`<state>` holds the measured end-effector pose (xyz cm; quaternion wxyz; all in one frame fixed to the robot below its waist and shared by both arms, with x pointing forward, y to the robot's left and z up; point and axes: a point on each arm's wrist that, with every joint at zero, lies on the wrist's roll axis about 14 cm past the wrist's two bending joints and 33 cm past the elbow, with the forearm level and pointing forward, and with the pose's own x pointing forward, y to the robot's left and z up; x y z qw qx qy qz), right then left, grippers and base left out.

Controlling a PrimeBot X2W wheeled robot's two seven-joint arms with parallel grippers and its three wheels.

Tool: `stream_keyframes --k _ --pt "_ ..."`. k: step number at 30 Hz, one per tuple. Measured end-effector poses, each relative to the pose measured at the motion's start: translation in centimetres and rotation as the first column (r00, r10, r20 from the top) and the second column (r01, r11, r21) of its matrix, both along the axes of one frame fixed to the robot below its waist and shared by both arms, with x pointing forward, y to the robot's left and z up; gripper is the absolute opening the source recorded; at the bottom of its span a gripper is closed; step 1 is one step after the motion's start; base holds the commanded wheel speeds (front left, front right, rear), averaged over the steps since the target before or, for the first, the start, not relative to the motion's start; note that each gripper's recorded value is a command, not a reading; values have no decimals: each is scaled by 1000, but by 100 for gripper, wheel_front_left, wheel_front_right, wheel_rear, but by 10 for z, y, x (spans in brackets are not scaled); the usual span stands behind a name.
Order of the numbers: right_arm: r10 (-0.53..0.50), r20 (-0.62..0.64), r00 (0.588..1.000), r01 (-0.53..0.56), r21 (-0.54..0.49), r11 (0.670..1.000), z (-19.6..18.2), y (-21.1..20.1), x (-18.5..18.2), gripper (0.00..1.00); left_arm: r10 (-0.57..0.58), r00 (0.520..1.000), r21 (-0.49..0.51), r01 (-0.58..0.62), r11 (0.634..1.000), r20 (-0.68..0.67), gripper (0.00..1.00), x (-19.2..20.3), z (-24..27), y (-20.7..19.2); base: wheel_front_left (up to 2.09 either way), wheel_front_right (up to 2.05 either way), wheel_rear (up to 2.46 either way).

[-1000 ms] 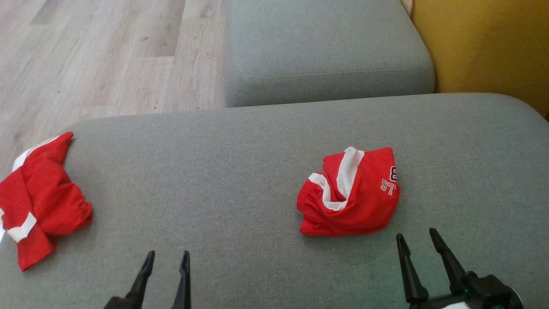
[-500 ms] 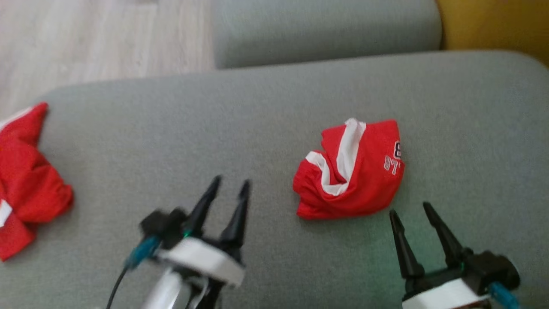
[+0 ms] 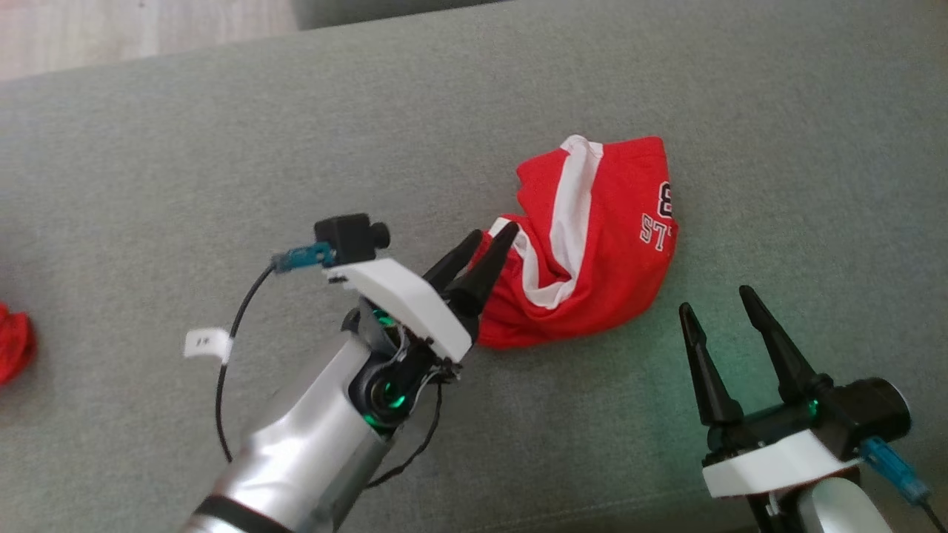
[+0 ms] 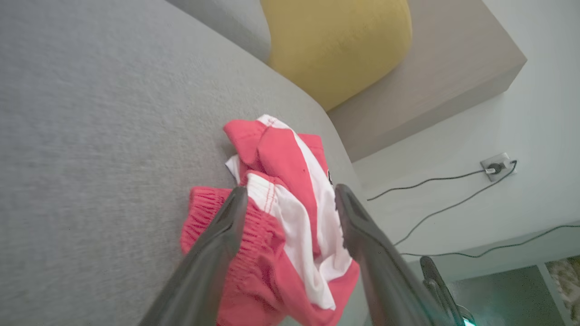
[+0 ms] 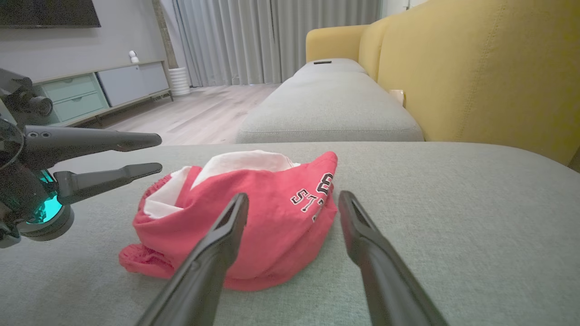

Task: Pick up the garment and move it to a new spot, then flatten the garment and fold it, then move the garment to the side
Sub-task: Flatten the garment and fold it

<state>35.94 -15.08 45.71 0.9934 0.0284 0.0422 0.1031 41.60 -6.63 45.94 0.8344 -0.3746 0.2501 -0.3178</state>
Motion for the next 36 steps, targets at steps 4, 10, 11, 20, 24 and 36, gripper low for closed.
stream_keyframes --k 4,10,11,20,24,36 --pt "-11 -14 1000 11 -5 1000 -4 -5 -1 100 -51 998 4 52 999 -42 100 -1 -6 -10 0 0 0" --pt "-12 -26 1000 12 -11 1000 -8 -6 -2 100 -80 995 -5 79 997 -62 100 -1 -8 -16 0 0 0" --pt "-10 -26 1000 9 -10 1000 -8 -6 -2 100 -81 995 -2 81 997 -62 100 -1 -9 -16 0 0 0" --pt "10 -34 999 -10 -11 1000 -9 -1 -6 100 -68 996 83 72 994 -56 100 2 -30 -7 0 0 0" --pt "9 -35 999 -9 -6 1000 -9 -1 -7 100 -70 993 43 74 996 -90 100 -1 -28 -12 0 0 0" --pt "8 -37 999 -8 -11 1000 -10 -3 -8 100 -109 991 -70 104 992 -72 0 -3 3 -24 0 0 0"
